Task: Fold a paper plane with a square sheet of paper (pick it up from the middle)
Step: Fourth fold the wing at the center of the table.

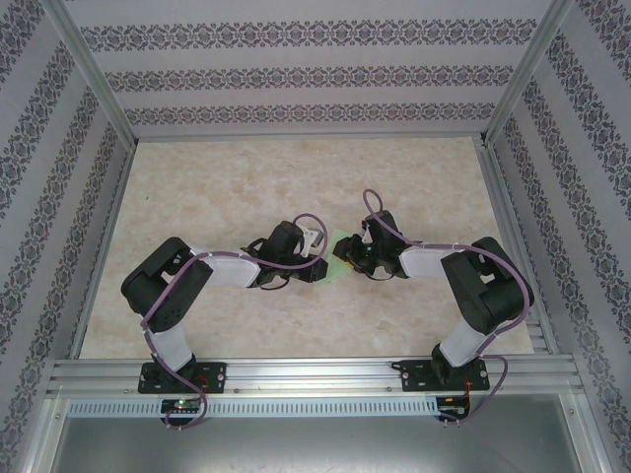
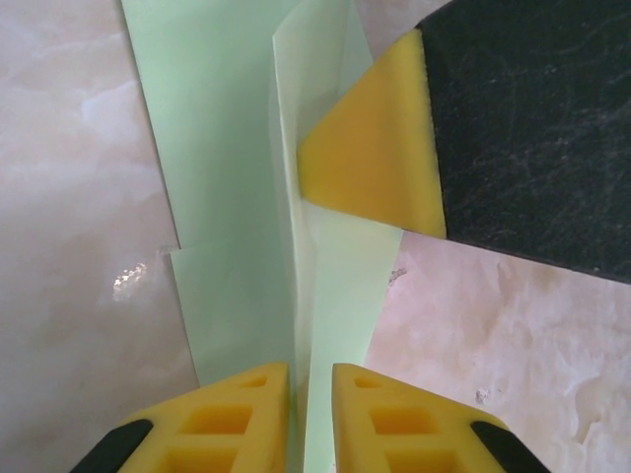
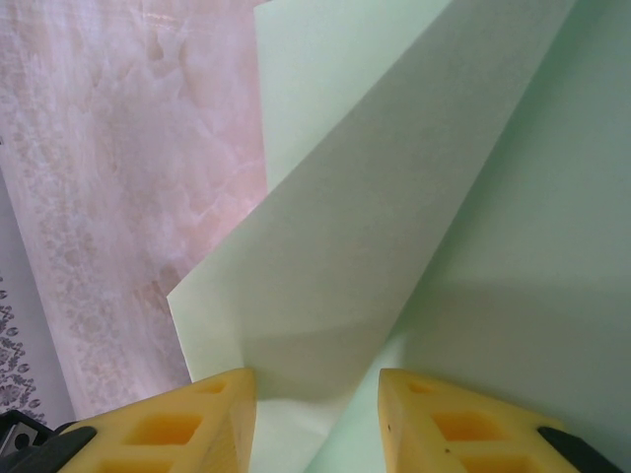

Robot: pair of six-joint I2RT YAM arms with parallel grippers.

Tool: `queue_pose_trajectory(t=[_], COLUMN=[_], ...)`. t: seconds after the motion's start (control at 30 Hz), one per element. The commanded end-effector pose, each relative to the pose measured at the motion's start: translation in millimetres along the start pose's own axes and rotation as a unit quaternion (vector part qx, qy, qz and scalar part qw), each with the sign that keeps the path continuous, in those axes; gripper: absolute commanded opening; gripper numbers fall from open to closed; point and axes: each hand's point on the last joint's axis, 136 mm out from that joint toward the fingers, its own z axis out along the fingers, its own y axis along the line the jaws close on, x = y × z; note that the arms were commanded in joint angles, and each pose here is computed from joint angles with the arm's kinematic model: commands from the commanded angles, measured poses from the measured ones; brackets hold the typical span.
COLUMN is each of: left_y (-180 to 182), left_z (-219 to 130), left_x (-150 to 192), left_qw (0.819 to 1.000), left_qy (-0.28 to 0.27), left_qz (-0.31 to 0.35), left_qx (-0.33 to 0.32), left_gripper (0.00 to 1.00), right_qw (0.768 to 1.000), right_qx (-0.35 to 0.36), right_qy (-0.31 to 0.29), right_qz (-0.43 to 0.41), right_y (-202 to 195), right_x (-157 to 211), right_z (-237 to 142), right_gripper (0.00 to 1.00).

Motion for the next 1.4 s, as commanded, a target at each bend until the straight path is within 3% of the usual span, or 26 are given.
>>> queue_pose_trajectory(t=[0.0,0.23,0.97,1.37], left_y=[-1.7,-3.2,3.7,-0.2], left_z=[5.5,10.9,6.9,13.7], left_x=[1.2,-0.2,-5.6,-5.2], left_qw=[1.000,0.999,0.996,0.994], left_qy=[0.010,0.011,-0.006,0.000], left_qz=[-0.012,-0.022,-0.077,-0.089], left_qx=[0.012,0.022,0.033,0.060], left_gripper=[0.18,0.10,0.04,0.10], right_qw=[1.000,1.000,0.999,0.999], right_qx=[0.003,-0.001,0.016,0.032], right_qy=[-0.013,-0.012,-0.018,-0.006], right_qz=[-0.002,-0.008,-0.036,-0.041], right_y=[-1.5,-0.5,-6.7,-10.0], right_x=[-5.5,-4.4,-3.9,-2.2], right_z=[2.2,-0.1,-5.7,1.5], right_gripper=[0.38,0.38,0.39,0.42])
